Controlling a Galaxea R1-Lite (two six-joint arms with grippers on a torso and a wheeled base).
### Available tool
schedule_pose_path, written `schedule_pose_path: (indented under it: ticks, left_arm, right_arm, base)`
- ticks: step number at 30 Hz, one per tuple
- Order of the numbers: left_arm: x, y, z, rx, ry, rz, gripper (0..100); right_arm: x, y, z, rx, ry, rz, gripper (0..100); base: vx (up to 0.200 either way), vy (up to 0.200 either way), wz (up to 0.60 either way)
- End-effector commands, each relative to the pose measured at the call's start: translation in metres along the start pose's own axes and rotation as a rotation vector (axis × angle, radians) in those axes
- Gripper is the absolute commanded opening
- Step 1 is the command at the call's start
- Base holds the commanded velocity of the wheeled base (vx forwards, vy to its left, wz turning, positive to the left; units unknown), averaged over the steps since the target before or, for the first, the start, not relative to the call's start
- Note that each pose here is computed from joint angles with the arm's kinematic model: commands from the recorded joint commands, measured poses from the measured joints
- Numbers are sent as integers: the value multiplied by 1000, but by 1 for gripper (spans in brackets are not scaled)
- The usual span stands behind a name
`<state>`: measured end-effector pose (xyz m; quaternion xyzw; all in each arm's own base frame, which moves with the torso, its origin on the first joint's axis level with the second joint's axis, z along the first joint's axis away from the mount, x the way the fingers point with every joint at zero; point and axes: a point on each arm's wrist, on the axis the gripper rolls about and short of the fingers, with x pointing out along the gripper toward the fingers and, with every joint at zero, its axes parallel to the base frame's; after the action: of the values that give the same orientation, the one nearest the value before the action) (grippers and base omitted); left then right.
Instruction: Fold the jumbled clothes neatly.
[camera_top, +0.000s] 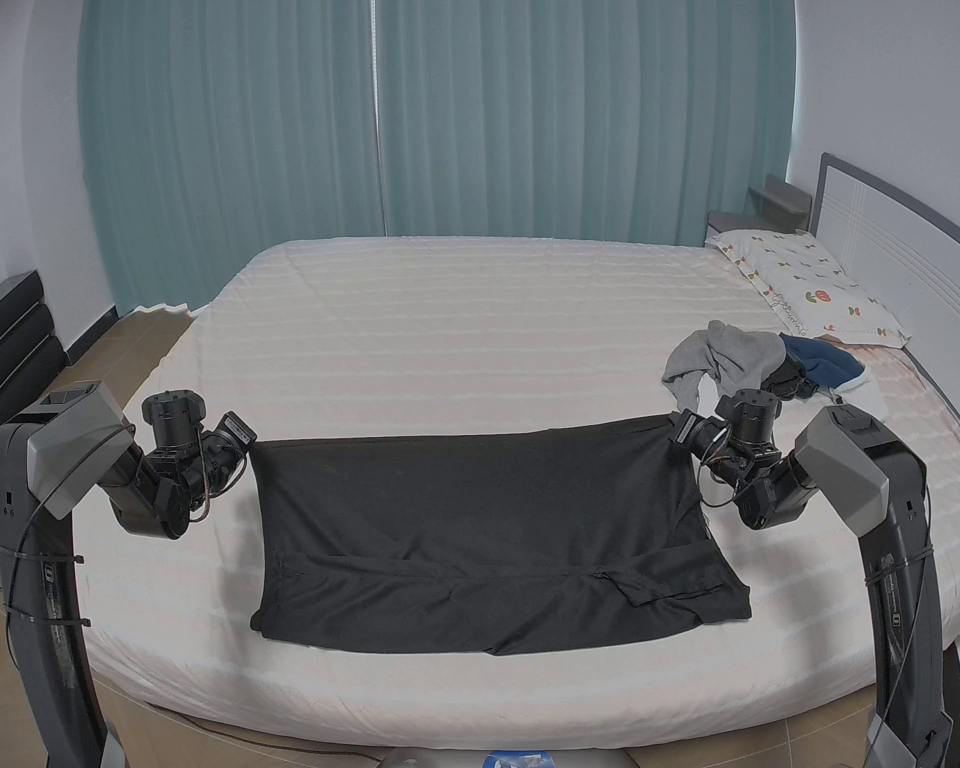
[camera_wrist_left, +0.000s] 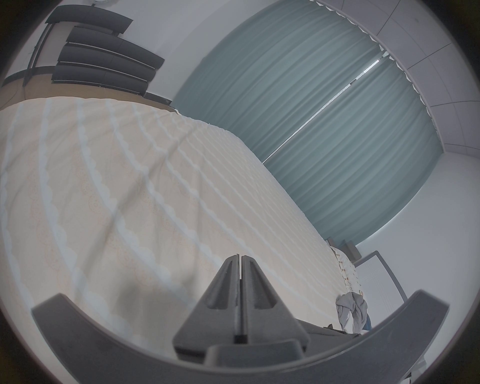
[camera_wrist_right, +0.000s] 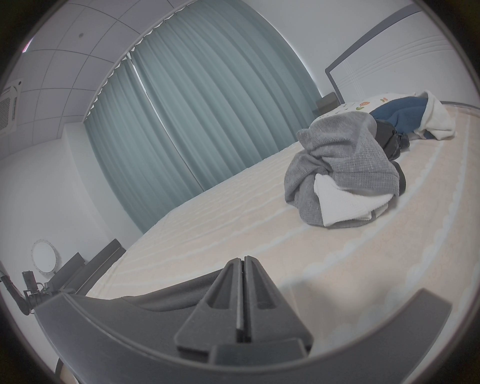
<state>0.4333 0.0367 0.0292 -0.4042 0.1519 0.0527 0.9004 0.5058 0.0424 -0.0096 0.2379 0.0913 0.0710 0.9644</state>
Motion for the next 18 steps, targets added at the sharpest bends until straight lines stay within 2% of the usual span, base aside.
schedule_pose_path:
  ticks: [1, 6, 10, 18]
  left_arm:
    - [0, 1, -1, 0, 5, 3, 0]
    - [-2, 1, -1, 7, 8, 4, 0]
    - [-3, 2, -2, 11, 11, 8, 0]
    - [-2, 3, -3, 11, 11, 8, 0]
  right_arm:
    - [-4, -4, -4, 4, 27, -5, 0]
    - [-12, -3, 6, 4, 36, 16, 0]
    - [-12, 0, 18, 4, 2, 36, 0]
    - [-6, -1, 15, 3, -14, 42, 0]
  base:
    - [0, 0, 0]
    - [0, 0, 0]
    - [0, 0, 0]
    - [0, 0, 0]
